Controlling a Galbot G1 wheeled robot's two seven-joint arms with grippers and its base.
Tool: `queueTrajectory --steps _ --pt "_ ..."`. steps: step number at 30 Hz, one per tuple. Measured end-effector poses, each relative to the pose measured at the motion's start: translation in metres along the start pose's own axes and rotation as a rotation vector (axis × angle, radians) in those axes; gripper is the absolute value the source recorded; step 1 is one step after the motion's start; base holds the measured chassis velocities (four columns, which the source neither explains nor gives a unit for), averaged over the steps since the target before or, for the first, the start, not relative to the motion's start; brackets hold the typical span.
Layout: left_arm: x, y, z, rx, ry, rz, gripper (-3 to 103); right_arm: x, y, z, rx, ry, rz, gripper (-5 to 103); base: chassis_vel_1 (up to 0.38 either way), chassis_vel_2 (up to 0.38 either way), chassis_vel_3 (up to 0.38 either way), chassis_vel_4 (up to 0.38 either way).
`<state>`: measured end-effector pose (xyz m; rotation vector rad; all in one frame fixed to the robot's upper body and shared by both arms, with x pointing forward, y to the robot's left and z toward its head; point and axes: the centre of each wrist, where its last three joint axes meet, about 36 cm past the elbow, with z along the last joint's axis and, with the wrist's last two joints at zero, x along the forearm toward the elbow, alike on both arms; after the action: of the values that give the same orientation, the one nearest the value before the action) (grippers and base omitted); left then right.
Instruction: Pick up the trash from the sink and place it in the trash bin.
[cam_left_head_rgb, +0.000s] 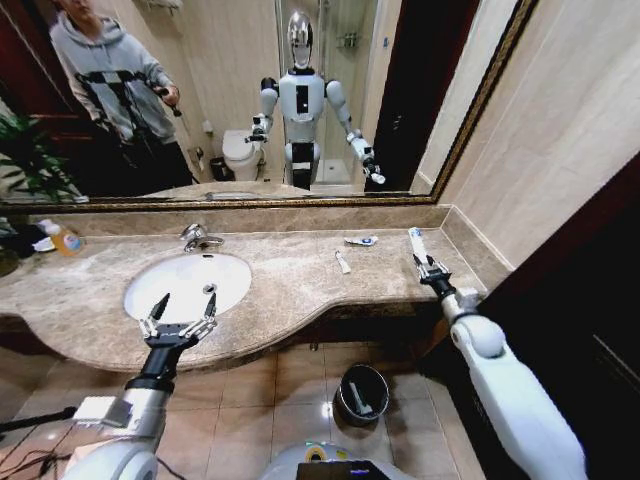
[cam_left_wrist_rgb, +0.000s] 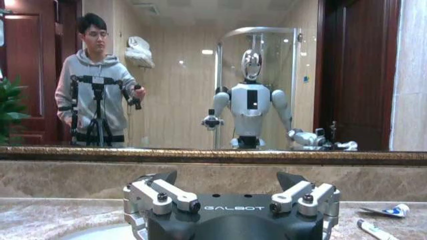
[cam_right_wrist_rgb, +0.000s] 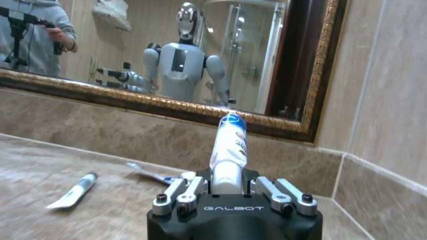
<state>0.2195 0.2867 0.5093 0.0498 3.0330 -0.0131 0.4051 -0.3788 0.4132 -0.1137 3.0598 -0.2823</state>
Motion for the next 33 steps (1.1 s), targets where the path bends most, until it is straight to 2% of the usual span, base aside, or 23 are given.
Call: queueTrajectory --steps 5,8,13,18,21,25,27,33 --pt "0.0 0.0 0.0 0.0 0.0 0.0 100 0.034 0.015 0.007 -0.034 -0.039 0.01 27 0.0 0.0 0.0 0.0" --pt "0.0 0.0 0.0 0.0 0.0 0.0 100 0.045 0.039 0.019 -0.083 -0.067 -0.006 27 0.0 0.0 0.0 0.0" --pt "0.0 0.0 0.0 0.0 0.0 0.0 100 0.063 0.058 0.035 -0.115 -0.07 -0.007 27 0.0 0.0 0.0 0.0" --pt "0.0 0.0 0.0 0.0 0.0 0.0 100 0.097 0.078 0.067 -0.133 -0.037 -0.013 27 0.0 0.0 0.0 0.0" --pt "0.0 0.0 0.0 0.0 0.0 0.0 100 0.13 0.091 0.114 -0.116 0.001 0.0 27 0.0 0.0 0.0 0.0" --pt "0.0 0.0 0.0 0.0 0.0 0.0 100 0.15 0.098 0.136 -0.125 0.03 0.012 27 0.0 0.0 0.0 0.0" --pt "0.0 0.0 0.0 0.0 0.0 0.0 100 0.176 0.106 0.16 -0.122 0.069 0.015 27 0.0 0.0 0.0 0.0" --pt "0.0 0.0 0.0 0.0 0.0 0.0 100 0.211 0.12 0.185 -0.139 0.132 0.015 27 0.0 0.0 0.0 0.0"
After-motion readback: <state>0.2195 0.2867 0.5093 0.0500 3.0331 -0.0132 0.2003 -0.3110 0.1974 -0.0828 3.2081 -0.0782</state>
